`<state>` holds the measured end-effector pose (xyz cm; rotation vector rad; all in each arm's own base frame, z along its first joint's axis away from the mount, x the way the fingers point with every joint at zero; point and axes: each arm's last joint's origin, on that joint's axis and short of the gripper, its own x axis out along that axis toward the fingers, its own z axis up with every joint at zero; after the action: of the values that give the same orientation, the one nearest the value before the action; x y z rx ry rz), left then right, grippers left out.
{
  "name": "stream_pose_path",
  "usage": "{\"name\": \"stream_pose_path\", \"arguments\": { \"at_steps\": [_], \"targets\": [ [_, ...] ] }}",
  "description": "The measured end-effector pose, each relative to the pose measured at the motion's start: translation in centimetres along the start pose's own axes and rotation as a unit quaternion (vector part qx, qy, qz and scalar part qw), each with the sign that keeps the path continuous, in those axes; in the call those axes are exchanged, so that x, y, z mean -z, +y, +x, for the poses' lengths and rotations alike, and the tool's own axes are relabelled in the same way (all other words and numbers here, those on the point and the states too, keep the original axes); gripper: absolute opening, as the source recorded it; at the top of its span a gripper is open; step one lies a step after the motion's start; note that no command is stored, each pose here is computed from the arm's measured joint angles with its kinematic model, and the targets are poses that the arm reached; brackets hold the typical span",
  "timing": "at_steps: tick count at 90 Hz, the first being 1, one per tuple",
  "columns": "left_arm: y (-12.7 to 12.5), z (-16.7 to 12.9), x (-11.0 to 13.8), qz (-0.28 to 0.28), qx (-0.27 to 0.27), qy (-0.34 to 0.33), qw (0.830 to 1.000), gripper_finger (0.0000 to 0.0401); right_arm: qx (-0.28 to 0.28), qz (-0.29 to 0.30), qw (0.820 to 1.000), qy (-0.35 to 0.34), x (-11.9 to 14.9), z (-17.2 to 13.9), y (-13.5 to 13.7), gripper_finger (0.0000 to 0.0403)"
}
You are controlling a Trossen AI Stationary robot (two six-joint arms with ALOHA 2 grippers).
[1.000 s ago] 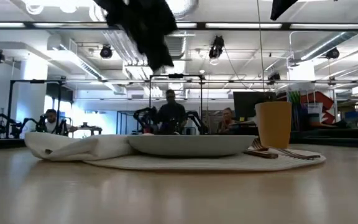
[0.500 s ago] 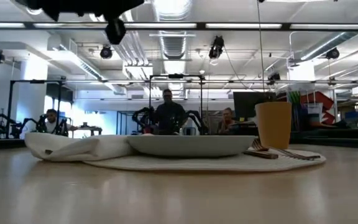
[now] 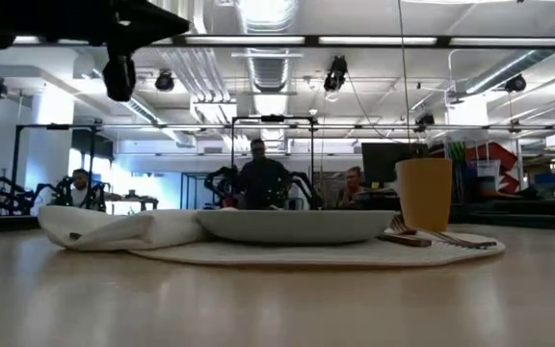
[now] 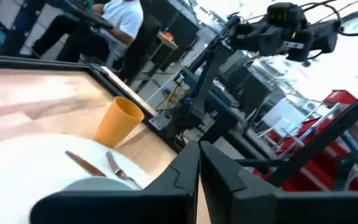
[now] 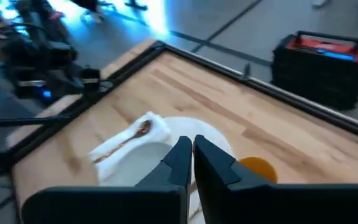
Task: Set table place
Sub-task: Return to Home Position
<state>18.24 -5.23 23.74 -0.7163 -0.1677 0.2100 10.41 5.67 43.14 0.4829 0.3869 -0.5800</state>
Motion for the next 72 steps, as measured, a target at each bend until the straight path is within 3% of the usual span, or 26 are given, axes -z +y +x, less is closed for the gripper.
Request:
{"name": "stream_pose_path", "arguments": {
  "at_steps": [12,25,51,72],
  "targets": [
    [0.2,-0.4,0.3,0.013,0.037,0.007,0.999,0.0000,-0.011,-0.084,0.996,0.034,1.1,-0.2,-0.1,0.0000],
    [1.3,-0.7,0.5,0.021,0.066,0.034,0.997,0.0000,-0.008,-0.022,0.997,0.073,1.5,-0.2,-0.7,0.0000],
    [4.1,-1.7,1.4,0.016,0.072,0.070,0.995,0.0000,-0.018,0.028,0.998,-0.053,0.6,-1.2,-5.1,0.0000],
    [6.0,-3.9,1.2,0.005,0.087,0.042,0.995,0.0000,-0.004,0.095,0.985,-0.142,2.9,0.0,-9.9,0.0000]
  ]
}}
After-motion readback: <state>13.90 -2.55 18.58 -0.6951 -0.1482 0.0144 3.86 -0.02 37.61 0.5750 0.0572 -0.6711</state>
